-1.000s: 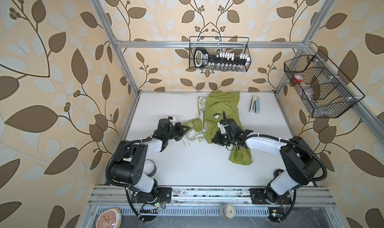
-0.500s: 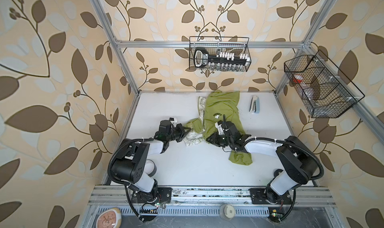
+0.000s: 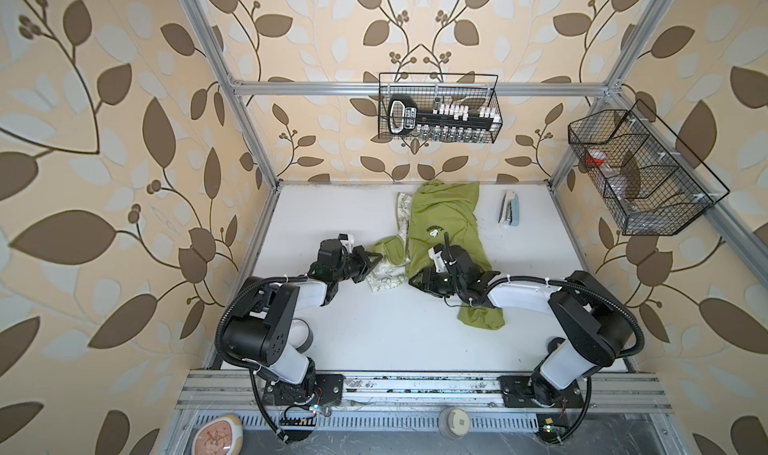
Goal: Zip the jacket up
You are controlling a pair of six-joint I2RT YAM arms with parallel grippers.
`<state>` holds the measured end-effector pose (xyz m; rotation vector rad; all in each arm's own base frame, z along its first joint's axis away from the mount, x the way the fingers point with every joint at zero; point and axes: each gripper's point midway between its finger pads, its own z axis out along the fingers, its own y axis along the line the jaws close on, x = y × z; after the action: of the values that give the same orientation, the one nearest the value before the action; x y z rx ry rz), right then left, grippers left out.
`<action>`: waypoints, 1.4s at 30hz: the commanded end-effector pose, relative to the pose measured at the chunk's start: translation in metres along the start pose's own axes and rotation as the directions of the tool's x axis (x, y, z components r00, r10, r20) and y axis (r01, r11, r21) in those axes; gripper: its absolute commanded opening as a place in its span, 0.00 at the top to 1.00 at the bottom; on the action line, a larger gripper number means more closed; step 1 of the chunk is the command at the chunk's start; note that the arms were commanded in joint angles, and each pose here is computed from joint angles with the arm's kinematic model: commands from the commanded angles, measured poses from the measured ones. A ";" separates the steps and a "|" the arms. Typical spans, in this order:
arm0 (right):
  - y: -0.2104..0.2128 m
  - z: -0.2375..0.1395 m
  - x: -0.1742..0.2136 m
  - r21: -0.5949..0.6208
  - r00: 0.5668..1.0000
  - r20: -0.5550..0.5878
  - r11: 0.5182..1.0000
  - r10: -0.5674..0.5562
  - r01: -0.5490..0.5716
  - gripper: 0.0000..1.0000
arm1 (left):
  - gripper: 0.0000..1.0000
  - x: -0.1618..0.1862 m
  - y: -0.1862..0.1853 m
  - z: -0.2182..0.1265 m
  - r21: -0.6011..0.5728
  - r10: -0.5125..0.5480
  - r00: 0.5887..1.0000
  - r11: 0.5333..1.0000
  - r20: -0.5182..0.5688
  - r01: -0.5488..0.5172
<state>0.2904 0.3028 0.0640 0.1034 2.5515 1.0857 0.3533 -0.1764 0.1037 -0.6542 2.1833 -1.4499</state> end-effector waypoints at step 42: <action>0.003 0.014 -0.008 0.183 0.993 0.025 0.977 -0.117 0.111 0.60 | 1.00 0.005 -0.018 -0.003 0.068 0.042 0.999 0.997 -0.012 -0.041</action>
<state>0.2974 0.3124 0.0563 0.0223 2.5923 0.8363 0.3516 -0.1761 0.1025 -0.6560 2.1801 -1.4534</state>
